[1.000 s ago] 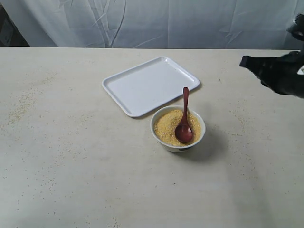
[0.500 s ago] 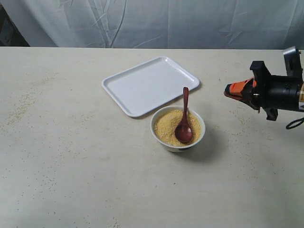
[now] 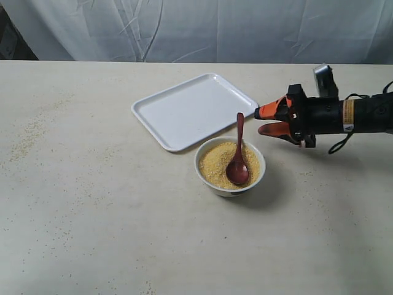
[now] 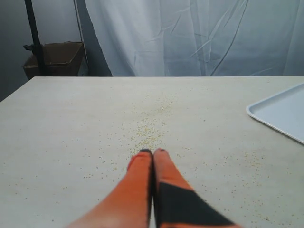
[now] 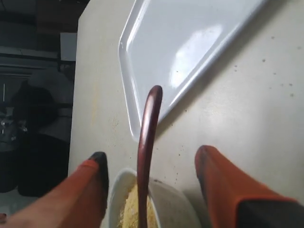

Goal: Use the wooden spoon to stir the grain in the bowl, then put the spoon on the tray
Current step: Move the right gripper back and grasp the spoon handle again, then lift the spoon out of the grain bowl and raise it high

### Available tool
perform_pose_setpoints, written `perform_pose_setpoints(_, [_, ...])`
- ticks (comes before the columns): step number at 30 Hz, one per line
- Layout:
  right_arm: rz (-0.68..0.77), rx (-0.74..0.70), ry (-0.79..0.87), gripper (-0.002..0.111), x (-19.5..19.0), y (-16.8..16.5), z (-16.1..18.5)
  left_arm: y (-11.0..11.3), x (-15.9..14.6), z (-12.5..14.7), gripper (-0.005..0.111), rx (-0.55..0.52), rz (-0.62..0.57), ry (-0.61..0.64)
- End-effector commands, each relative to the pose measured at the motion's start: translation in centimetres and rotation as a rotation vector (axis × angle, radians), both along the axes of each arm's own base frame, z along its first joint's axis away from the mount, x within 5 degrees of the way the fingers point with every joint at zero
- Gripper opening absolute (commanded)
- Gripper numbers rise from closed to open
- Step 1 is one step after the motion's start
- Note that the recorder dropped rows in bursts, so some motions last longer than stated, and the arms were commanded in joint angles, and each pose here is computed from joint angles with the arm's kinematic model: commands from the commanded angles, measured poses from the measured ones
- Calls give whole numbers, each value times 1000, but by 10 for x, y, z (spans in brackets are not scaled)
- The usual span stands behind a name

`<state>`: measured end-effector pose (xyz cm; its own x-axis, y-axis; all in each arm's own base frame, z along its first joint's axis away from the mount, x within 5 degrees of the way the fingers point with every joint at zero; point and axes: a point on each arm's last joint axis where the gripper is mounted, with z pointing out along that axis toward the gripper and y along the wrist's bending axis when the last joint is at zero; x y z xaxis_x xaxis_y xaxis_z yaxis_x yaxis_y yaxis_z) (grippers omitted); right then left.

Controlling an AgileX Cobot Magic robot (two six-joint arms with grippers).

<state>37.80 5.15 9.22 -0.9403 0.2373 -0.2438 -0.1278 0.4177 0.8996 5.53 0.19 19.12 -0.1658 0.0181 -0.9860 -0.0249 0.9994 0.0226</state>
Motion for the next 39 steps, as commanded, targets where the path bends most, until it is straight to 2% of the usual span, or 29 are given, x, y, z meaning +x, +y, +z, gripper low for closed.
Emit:
perform_pose_setpoints(1, [58, 31, 18, 55, 12, 19, -12, 0, 0, 0, 0, 2, 4, -14])
perform_pose_setpoints(5, [87, 86, 10, 55, 19, 34, -16, 0, 0, 0, 0, 2, 4, -14])
perform_pose_setpoints(7, [73, 93, 6, 51, 21, 38, -17, 0, 0, 0, 0, 2, 4, -14])
perform_pose_setpoints(9, [79, 84, -40, 38, 22, 39, -17, 0, 0, 0, 0, 2, 4, -14])
perform_pose_setpoints(13, [53, 108, -49, 2, 24, 39, -14, 0, 0, 0, 0, 2, 4, -14])
perform_pose_setpoints(14, [39, 119, -50, 0, 25, 39, -13, 0, 0, 0, 0, 2, 4, -14])
perform_pose_setpoints(20, [-104, 234, -118, 4, 38, 38, 5, 0, 0, 0, 0, 2, 4, -14])
perform_pose_setpoints(23, [-90, 224, -222, 4, 39, 41, 28, 0, 0, 0, 0, 2, 4, -14])
perform_pose_setpoints(31, [197, 28, -790, 4, 18, 72, 93, 0, 0, 0, 0, 2, 4, -14])
perform_pose_setpoints(36, [429, -97, -1017, 4, 1, 107, 87, 0, 0, 0, 0, 2, 4, -14])
perform_pose_setpoints(39, [513, -185, -1066, 4, -3, 120, 79, 0, 0, 0, 0, 2, 4, -14])
